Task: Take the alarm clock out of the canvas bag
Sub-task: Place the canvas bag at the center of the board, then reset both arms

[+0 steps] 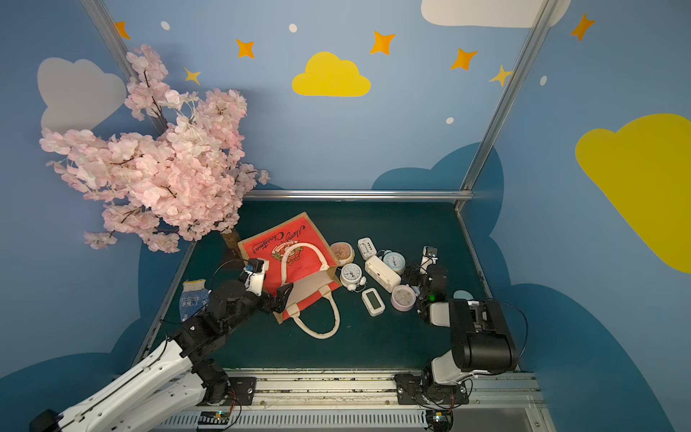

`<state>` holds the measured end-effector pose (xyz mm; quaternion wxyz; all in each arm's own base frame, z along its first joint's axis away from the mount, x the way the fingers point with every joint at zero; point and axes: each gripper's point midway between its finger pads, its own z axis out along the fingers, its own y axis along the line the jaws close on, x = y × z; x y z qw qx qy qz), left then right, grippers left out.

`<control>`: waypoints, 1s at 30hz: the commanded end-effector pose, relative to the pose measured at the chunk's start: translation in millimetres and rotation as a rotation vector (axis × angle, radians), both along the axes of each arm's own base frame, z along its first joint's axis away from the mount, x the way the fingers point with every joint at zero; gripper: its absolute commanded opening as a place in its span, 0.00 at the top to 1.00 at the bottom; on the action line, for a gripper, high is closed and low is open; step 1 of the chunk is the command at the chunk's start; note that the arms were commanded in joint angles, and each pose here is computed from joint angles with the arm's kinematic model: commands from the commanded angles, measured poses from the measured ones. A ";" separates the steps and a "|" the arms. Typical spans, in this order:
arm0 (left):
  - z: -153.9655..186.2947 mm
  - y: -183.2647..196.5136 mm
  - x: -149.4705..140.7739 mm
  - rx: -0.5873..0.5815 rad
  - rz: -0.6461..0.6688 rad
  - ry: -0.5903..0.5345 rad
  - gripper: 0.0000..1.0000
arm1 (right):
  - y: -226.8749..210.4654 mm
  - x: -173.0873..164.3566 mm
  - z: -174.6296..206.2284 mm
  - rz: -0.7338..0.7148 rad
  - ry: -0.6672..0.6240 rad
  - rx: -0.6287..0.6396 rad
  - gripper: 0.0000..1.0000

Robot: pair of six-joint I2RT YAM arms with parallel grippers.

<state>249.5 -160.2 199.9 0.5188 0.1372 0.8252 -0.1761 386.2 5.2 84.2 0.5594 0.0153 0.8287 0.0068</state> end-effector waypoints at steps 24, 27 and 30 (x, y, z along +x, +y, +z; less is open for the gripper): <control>65.8 57.1 24.9 0.072 0.252 -0.205 0.01 | 0.1 6.2 7.4 -0.004 -0.025 -0.014 0.02; 58.6 77.3 36.8 0.111 0.317 -0.199 0.01 | -0.3 6.2 7.8 -0.005 -0.026 -0.013 0.02; 48.4 96.2 47.3 0.148 0.368 -0.222 0.01 | 0.0 6.2 7.7 -0.004 -0.025 -0.014 0.02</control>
